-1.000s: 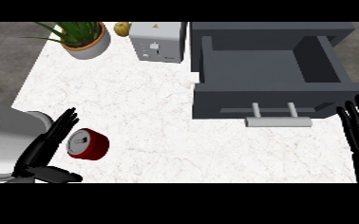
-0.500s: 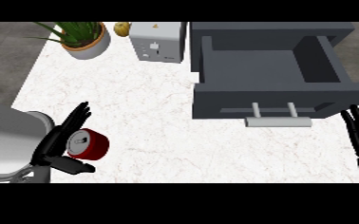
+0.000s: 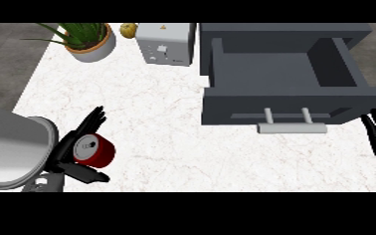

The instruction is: Pick up the can, place it into the drawer and close the drawer

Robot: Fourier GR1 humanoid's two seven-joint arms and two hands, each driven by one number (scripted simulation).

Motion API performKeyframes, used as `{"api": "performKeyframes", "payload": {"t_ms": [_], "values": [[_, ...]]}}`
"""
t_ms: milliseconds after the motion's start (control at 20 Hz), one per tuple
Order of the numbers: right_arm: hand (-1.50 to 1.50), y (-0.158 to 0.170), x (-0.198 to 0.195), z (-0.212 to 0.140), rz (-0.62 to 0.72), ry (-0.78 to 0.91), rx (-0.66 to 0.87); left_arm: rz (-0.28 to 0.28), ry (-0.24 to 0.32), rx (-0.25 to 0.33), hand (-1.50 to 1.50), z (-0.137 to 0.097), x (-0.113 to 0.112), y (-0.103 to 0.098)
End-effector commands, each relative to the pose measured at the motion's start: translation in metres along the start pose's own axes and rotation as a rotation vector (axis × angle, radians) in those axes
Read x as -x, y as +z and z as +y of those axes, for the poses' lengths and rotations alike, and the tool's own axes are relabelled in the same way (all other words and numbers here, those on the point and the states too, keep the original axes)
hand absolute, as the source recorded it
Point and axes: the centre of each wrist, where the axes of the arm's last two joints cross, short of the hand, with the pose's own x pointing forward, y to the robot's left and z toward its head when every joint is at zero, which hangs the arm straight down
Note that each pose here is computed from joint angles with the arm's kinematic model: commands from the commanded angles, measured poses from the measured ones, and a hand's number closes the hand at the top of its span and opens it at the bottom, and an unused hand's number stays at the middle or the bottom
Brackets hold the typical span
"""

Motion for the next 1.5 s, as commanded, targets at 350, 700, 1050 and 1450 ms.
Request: {"api": "performKeyframes", "payload": {"t_ms": [350, 700, 1050, 1450], "values": [[-1.5, 0.011, 0.004, 0.011, -0.003, -0.016, 0.005, -0.063, 0.062, 0.085, 1.5, -0.022, -0.014, -0.015], [-1.5, 0.008, -0.012, -0.005, -0.01, -0.005, -0.009, -0.063, 0.105, 0.131, 1.5, -0.034, -0.029, -0.017], [-1.5, 0.009, -0.007, -0.003, -0.025, -0.019, 0.017, -0.06, 0.147, -0.483, 1.5, -0.035, -0.027, -0.048], [-1.5, 0.017, -0.018, 0.003, -0.016, -0.02, 0.017, -0.172, 0.125, -0.43, 1.5, -0.073, -0.077, -0.075]]}}
